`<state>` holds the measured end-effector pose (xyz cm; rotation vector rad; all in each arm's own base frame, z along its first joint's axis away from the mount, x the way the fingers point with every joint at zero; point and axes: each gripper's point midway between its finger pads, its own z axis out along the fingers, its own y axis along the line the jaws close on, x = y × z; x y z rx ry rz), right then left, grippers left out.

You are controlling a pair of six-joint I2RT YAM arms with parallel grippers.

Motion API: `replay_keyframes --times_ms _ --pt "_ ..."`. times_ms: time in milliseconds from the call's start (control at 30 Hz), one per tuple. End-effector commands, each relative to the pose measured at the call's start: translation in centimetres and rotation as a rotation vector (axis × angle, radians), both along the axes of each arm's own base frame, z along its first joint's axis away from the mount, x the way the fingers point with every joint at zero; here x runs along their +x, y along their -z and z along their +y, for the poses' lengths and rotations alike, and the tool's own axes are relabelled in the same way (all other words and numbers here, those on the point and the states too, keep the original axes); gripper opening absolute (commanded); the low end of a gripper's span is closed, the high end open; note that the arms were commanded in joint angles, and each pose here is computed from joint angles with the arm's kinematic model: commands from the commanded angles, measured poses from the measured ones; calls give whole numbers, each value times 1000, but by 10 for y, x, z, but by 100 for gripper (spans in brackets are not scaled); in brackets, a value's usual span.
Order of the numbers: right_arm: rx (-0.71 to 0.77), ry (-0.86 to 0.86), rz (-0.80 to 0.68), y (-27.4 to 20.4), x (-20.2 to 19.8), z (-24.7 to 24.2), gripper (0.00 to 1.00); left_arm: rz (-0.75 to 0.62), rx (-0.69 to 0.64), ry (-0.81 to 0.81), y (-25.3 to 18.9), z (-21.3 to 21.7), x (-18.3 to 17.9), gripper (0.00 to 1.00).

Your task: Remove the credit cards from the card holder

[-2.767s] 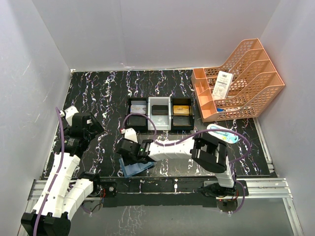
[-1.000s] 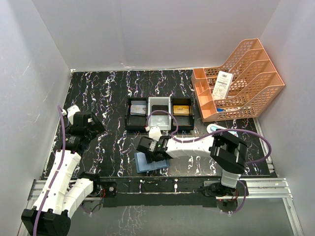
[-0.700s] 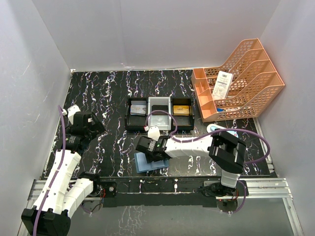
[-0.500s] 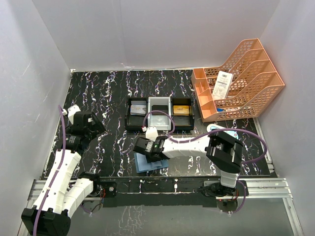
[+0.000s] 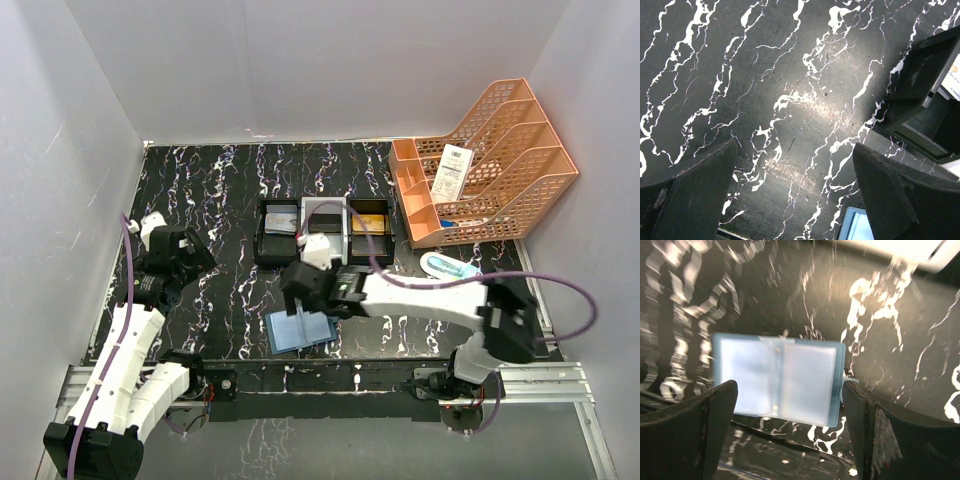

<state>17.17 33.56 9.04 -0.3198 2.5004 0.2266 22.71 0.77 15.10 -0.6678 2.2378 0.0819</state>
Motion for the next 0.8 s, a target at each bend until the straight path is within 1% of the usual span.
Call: replay_keyframes --times_ms 0,100,167,267,367,433,533,600,667,767 --pt "187 121 -228 -87 44 -29 88 -56 -15 42 -15 -5 8 99" --pt "227 193 -307 -102 63 -73 91 -79 -22 63 -17 -8 10 99" --pt "262 252 -379 -112 75 -103 96 -89 -25 80 -21 -11 12 99" --pt "311 307 -468 -128 86 -143 98 -107 -18 95 -26 -11 15 99" --pt "251 379 -560 -128 95 -190 98 -117 10 126 -29 -10 15 99" --pt "212 420 -557 -116 100 -215 98 -117 27 124 -30 -7 14 99" --pt "204 434 -489 -101 106 -235 98 -103 63 101 -36 0 14 99" --pt "212 426 -486 -106 108 -240 98 -103 79 95 -51 3 14 99" --pt "219 399 -533 -127 110 -240 98 -123 94 95 -71 5 16 99" --pt "253 353 -640 -184 107 -242 98 -177 106 97 -109 7 16 99"
